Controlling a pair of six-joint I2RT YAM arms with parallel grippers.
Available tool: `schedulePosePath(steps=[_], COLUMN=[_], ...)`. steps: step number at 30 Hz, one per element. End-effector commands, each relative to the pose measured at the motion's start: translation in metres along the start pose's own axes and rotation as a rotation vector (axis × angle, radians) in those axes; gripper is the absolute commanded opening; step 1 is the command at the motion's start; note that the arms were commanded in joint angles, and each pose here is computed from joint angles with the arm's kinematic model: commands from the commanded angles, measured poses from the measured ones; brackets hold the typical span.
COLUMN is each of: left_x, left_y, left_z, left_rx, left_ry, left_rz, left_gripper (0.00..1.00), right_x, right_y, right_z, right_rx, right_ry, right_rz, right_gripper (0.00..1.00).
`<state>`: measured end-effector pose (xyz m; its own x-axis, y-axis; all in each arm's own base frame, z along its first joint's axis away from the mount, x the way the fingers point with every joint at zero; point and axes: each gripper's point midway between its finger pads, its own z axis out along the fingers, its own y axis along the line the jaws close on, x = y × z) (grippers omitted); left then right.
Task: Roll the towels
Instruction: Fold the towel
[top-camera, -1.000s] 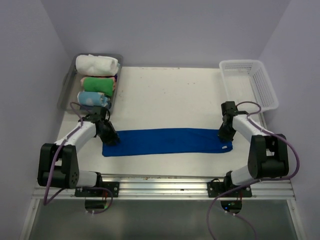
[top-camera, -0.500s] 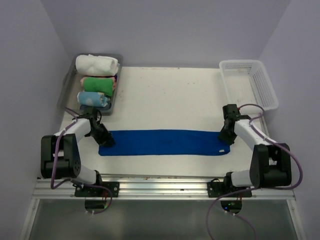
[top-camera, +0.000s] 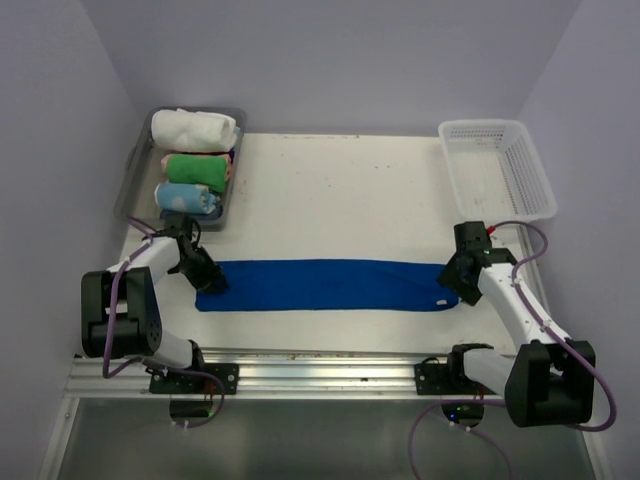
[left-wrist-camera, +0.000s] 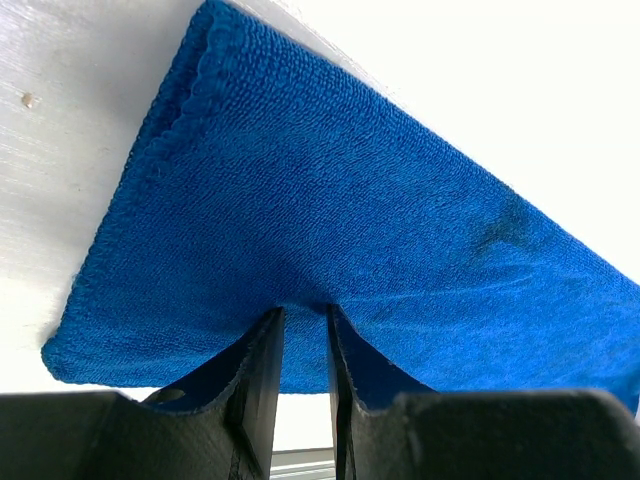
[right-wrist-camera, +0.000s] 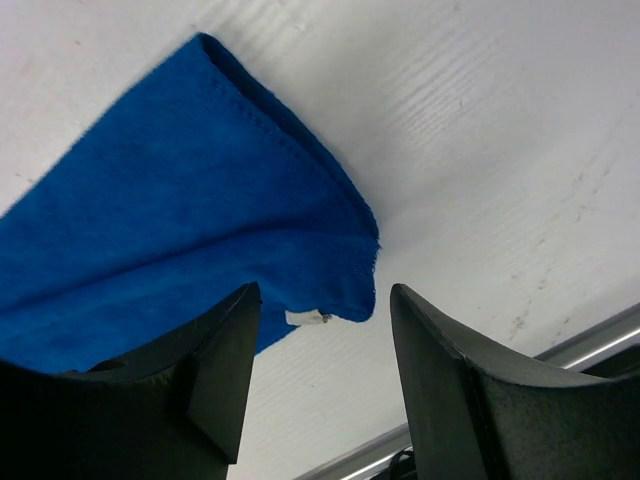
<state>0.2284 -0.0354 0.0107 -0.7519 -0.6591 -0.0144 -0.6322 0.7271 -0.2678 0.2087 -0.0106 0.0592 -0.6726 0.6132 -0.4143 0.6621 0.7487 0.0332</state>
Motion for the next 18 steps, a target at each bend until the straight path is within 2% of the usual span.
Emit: schedulePosePath(steps=[1, 6, 11, 15, 18], left_x=[-0.014, -0.017, -0.016, -0.017, -0.019], left_y=[0.026, 0.023, 0.023, 0.020, 0.017], left_z=[0.008, 0.007, 0.007, 0.006, 0.004], left_rx=[-0.109, -0.102, -0.098, -0.088, -0.080], left_ry=[-0.059, -0.065, -0.062, -0.063, -0.067], left_rz=[0.032, 0.041, 0.044, 0.045, 0.046], left_gripper=[0.28, 0.28, 0.28, 0.27, 0.27], right_x=[0.012, 0.018, 0.019, 0.018, 0.018], right_y=[-0.010, -0.011, -0.012, -0.012, -0.013], right_z=[-0.001, 0.006, 0.010, 0.012, 0.011], right_rx=[0.028, 0.044, 0.044, 0.051, 0.050], right_ry=[0.024, 0.049, 0.033, 0.036, 0.027], right_rz=[0.052, 0.061, 0.073, 0.065, 0.066], right_gripper=[0.59, 0.58, 0.31, 0.19, 0.05])
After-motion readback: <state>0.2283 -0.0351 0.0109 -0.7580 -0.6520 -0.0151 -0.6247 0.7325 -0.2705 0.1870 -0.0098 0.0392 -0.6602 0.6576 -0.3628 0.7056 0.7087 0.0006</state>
